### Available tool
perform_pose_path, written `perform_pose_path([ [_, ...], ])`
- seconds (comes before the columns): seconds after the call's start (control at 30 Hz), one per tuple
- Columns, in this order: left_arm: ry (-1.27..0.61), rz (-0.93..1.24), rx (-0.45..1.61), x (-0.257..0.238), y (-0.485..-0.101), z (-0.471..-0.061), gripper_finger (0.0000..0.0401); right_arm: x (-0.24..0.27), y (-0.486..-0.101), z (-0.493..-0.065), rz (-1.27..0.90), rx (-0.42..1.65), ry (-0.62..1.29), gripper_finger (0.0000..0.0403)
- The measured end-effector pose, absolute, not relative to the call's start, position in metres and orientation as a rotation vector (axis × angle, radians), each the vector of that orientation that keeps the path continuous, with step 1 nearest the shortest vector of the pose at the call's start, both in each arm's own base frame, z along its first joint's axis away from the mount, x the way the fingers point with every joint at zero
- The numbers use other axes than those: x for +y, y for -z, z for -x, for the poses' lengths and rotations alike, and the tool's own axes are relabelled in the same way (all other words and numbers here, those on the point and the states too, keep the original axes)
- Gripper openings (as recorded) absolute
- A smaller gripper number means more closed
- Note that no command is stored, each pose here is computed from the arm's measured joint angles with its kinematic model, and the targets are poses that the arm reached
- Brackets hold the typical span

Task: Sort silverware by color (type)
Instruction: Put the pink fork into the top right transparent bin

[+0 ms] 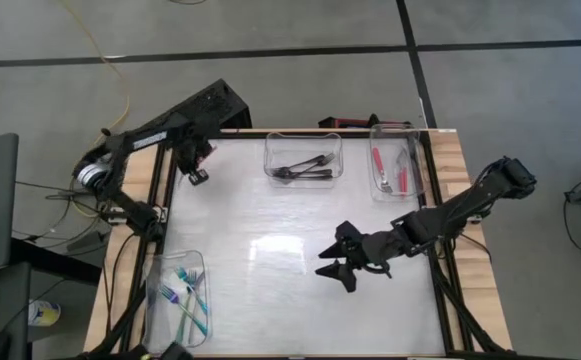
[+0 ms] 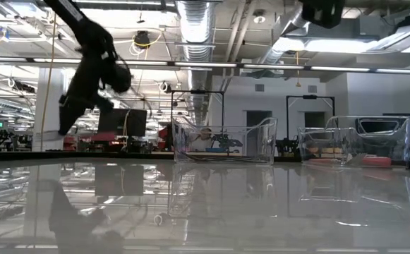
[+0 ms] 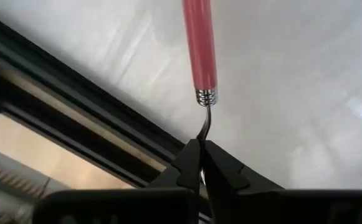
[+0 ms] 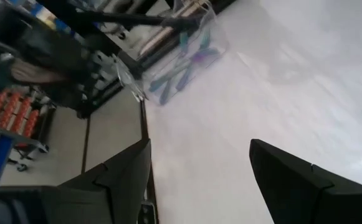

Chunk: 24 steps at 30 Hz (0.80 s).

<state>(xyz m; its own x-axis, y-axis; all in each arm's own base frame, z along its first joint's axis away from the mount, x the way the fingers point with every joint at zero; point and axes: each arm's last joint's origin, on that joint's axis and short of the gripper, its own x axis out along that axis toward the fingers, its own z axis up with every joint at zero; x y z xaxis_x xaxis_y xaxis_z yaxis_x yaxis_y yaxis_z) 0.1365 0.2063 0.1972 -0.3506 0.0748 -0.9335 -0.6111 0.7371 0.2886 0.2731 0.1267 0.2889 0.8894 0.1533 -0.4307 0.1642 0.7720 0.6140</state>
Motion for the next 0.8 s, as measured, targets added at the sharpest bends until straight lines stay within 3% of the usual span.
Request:
perform_pose_path([
  [0.17, -0.693, 0.565, 1.425, 0.186, -0.248, -0.136, 0.0, 0.115, -0.303, -0.253, -0.674, 0.507, 0.041, 0.0296],
  [0.33, -0.455, 0.762, 0.758, 0.154, -0.293, -0.153, 0.0, 0.1, -0.319, -0.242, -0.589, 0.38, 0.153, 0.0296],
  [0.6, -0.34, 0.709, -0.148, 0.081, -0.338, -0.196, 0.0, 0.075, -0.328, -0.266, -0.579, 0.162, 0.301, 0.0296],
  [0.7, -0.368, 0.677, -0.323, 0.056, -0.334, -0.21, 0.0, 0.065, -0.328, -0.284, -0.609, 0.056, 0.322, 0.0296],
  [0.8, -0.388, 0.613, -0.359, 0.037, -0.327, -0.228, 0.0, 0.058, -0.331, -0.299, -0.613, -0.055, 0.292, 0.0296],
])
